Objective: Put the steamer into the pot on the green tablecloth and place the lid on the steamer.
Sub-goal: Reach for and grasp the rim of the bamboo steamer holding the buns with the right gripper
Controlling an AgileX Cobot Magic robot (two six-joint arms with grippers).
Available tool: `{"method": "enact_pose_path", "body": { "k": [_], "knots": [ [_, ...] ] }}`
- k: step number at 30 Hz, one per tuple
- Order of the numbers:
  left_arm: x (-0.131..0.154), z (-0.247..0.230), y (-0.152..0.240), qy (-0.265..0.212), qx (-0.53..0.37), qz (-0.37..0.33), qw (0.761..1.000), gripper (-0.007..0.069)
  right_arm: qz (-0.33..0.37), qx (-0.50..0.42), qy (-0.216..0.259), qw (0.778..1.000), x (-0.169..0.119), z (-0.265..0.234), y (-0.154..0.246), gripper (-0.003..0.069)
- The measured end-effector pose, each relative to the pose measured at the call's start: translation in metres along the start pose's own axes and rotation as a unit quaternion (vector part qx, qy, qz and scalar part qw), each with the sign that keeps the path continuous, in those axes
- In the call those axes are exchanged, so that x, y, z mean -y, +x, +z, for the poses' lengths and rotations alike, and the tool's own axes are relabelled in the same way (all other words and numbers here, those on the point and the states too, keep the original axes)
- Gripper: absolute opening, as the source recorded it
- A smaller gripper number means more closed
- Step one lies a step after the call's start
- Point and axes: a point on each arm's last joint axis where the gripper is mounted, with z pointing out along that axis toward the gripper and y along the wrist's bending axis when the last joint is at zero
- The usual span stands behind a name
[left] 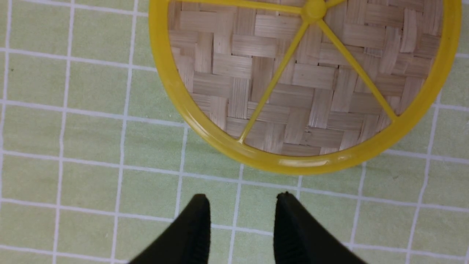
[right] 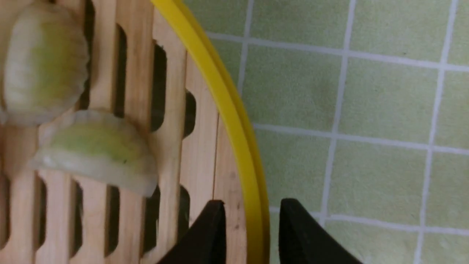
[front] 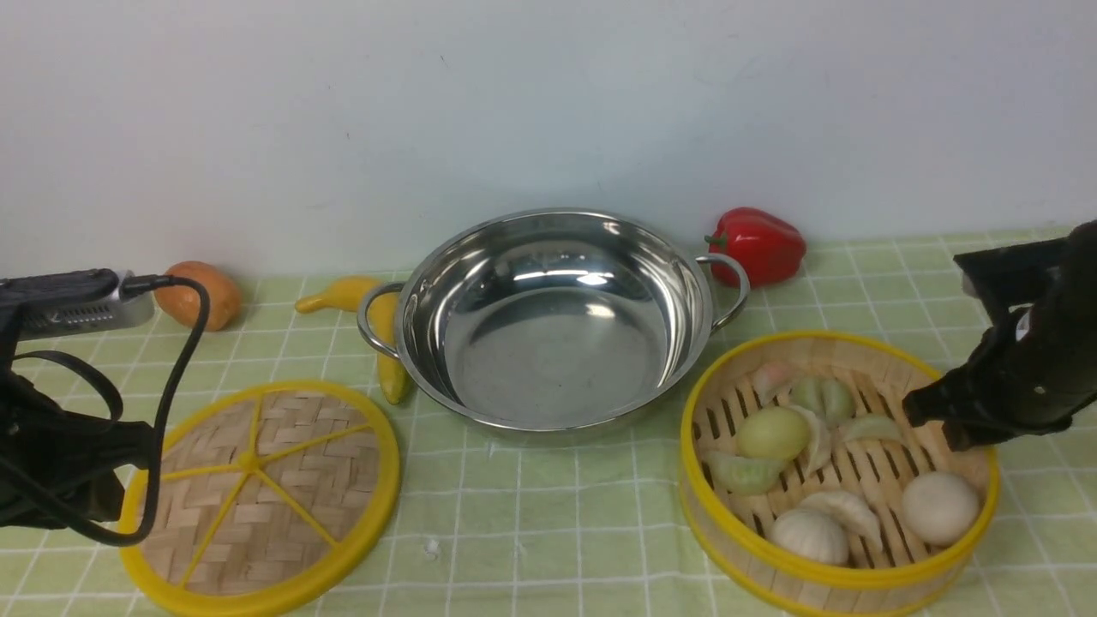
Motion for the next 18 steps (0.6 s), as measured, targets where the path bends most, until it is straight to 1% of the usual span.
{"method": "enact_pose_path", "body": {
  "k": [1,2,3,9,17,18],
  "knots": [
    [0.000,0.000,0.000,0.000,0.000,0.000,1.000,0.0243,0.003,-0.005,0.001,1.000,0.000,0.003,0.001,0.0125],
    [0.000,0.000,0.000,0.000,0.000,0.000,1.000,0.0243,0.003,-0.006,0.001,1.000,0.000,0.003,0.001,0.0101],
    [0.000,0.000,0.000,0.000,0.000,0.000,1.000,0.0243,0.010,-0.007,0.001,1.000,0.000,0.003,0.001,0.0052],
    [0.000,0.000,0.000,0.000,0.000,0.006,1.000,0.0243,0.002,-0.034,0.011,0.999,0.002,0.000,0.003,0.0057],
    [0.000,0.000,0.000,0.000,0.000,0.006,1.000,0.0243,-0.013,-0.062,0.032,0.997,0.007,-0.046,-0.003,0.0062],
    [0.000,0.000,0.000,0.000,0.000,0.006,1.000,0.0243,-0.015,-0.062,0.034,0.997,0.007,-0.057,-0.006,0.0062]
  ]
}}
